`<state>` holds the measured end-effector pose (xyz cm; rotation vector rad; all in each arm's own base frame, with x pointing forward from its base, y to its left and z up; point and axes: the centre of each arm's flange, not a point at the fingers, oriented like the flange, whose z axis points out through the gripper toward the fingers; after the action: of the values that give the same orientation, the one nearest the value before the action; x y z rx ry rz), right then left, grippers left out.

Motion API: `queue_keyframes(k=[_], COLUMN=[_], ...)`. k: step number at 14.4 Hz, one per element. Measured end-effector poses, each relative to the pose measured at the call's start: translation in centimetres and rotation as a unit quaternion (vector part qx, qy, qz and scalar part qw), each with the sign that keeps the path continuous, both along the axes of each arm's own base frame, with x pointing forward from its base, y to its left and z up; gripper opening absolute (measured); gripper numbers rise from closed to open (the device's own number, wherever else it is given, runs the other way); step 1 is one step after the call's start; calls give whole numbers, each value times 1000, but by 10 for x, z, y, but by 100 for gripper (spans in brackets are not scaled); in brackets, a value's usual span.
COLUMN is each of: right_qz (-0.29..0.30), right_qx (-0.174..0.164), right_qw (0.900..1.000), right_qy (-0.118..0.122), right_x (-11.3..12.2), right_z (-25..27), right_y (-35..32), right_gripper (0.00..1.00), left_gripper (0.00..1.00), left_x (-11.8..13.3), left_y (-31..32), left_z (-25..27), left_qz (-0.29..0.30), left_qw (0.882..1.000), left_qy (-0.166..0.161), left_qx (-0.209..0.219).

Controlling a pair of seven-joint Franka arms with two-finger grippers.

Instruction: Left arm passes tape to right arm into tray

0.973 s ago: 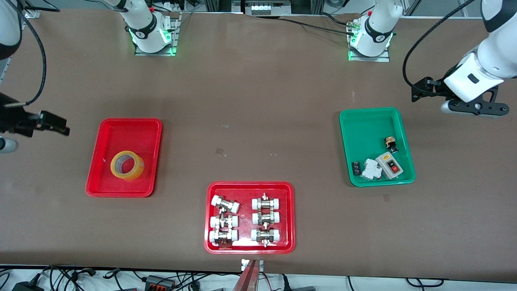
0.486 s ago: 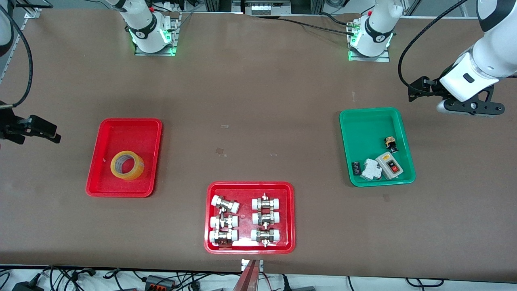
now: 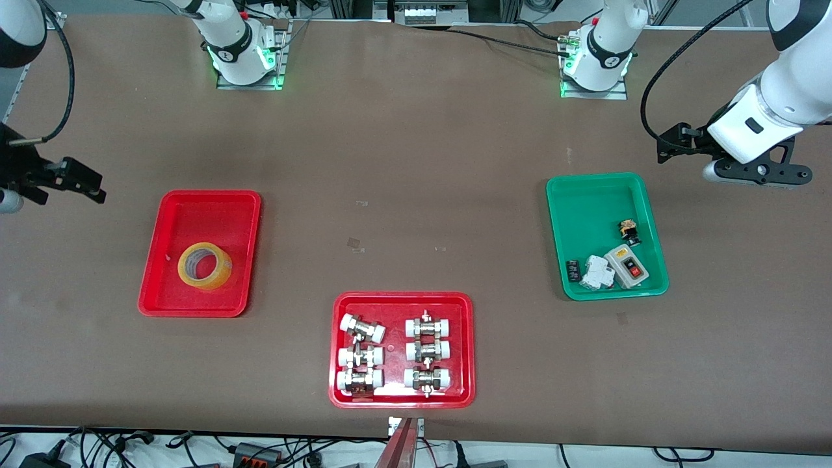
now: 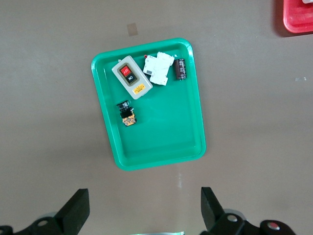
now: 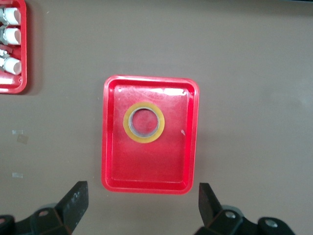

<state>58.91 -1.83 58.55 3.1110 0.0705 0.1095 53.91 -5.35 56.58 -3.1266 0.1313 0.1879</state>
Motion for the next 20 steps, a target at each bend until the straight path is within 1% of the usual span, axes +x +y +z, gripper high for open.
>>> queue_keyframes(k=[3, 6, 7, 13, 20], right_qz=[1, 2, 2, -2, -2], right_qx=[1, 2, 2, 5, 5], right_qw=[1000, 1000, 1000, 1000, 1000], right_qy=[4, 23, 25, 11, 11], right_x=[-15, -22, -23, -28, -28], right_z=[1, -3, -2, 10, 11], right_y=[1, 2, 2, -1, -1], right_gripper=[100, 100, 100, 100, 100], left_gripper=[100, 100, 100, 100, 100], left_x=[0, 0, 0, -1, -1], left_y=[0, 0, 0, 0, -12], left_z=[0, 0, 1, 10, 13], left_qz=[0, 0, 0, 0, -10], left_qw=[1000, 1000, 1000, 1000, 1000], left_qy=[0, 0, -1, -12, -21], left_qx=[0, 0, 0, -1, -2])
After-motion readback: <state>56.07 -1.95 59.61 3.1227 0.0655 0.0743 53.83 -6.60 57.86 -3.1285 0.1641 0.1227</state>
